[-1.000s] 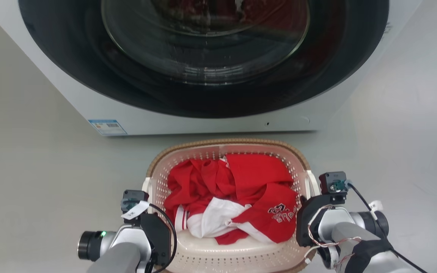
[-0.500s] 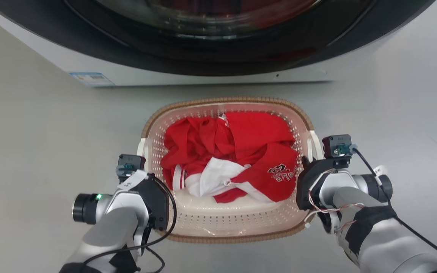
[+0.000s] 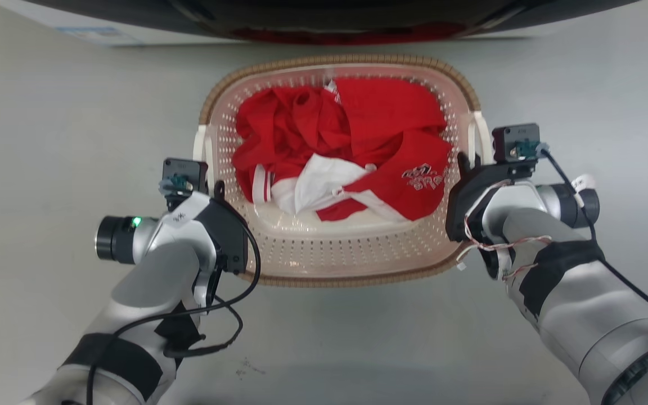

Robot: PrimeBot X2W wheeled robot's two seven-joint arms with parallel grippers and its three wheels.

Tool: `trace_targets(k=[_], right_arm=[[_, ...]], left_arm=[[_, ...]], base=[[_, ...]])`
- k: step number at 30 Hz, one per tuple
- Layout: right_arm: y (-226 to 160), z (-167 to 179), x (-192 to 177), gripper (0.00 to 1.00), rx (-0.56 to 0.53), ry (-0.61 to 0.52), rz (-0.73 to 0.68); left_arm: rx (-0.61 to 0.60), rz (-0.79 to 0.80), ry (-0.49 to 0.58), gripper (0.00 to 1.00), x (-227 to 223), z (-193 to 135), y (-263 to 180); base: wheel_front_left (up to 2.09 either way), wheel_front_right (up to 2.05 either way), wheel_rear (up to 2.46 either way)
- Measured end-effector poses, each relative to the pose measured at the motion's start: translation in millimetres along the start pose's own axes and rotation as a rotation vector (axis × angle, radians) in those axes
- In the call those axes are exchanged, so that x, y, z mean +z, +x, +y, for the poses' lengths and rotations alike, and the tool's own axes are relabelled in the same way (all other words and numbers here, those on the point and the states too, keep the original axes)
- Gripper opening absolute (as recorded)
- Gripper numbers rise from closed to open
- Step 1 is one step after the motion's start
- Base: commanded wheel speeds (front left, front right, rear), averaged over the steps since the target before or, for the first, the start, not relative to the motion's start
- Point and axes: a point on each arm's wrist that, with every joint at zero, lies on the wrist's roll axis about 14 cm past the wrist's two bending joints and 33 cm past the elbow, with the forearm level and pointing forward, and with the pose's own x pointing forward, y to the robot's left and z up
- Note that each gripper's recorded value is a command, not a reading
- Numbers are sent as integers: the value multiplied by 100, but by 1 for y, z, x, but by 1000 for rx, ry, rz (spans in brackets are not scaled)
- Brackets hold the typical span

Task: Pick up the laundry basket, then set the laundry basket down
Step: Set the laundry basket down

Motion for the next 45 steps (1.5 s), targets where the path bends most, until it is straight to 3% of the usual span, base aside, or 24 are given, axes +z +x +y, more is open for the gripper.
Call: trace_targets(k=[8, 24, 33, 34, 35, 36, 37, 38, 39, 41, 45], right_arm=[[29, -5, -20, 0, 2, 9, 26], [50, 1, -14, 1, 25, 12, -20], [52, 2, -14, 30, 30, 7, -29], [52, 2, -14, 37, 30, 5, -29], [52, 3, -15, 49, 32, 3, -26], [51, 3, -17, 63, 33, 0, -19], [51, 3, -19, 89, 33, -2, -16], [50, 3, -18, 100, 32, -3, -17], [50, 4, -17, 100, 33, -4, -19], [49, 6, -15, 100, 37, -6, -24], [47, 7, -11, 100, 37, -9, -31]], left_arm=[[8, 23, 2, 0, -12, 7, 27], [45, -5, 23, 0, -6, 25, 41], [50, -12, 29, 0, -7, 27, 43], [51, -13, 30, 0, -6, 27, 43], [51, -14, 31, 7, -6, 27, 43], [50, -17, 34, 25, -5, 27, 43], [50, -17, 35, 37, -5, 27, 43], [49, -16, 37, 45, -5, 26, 43], [49, -16, 38, 69, -5, 26, 42], [57, -15, 40, 100, -5, 28, 41], [58, -22, 40, 100, -2, 28, 39]], base=[[0, 0, 0], [0, 0, 0], [0, 0, 0], [0, 0, 0], [0, 0, 0], [0, 0, 0], [0, 0, 0], [0, 0, 0], [0, 0, 0], [0, 0, 0], [0, 0, 0]])
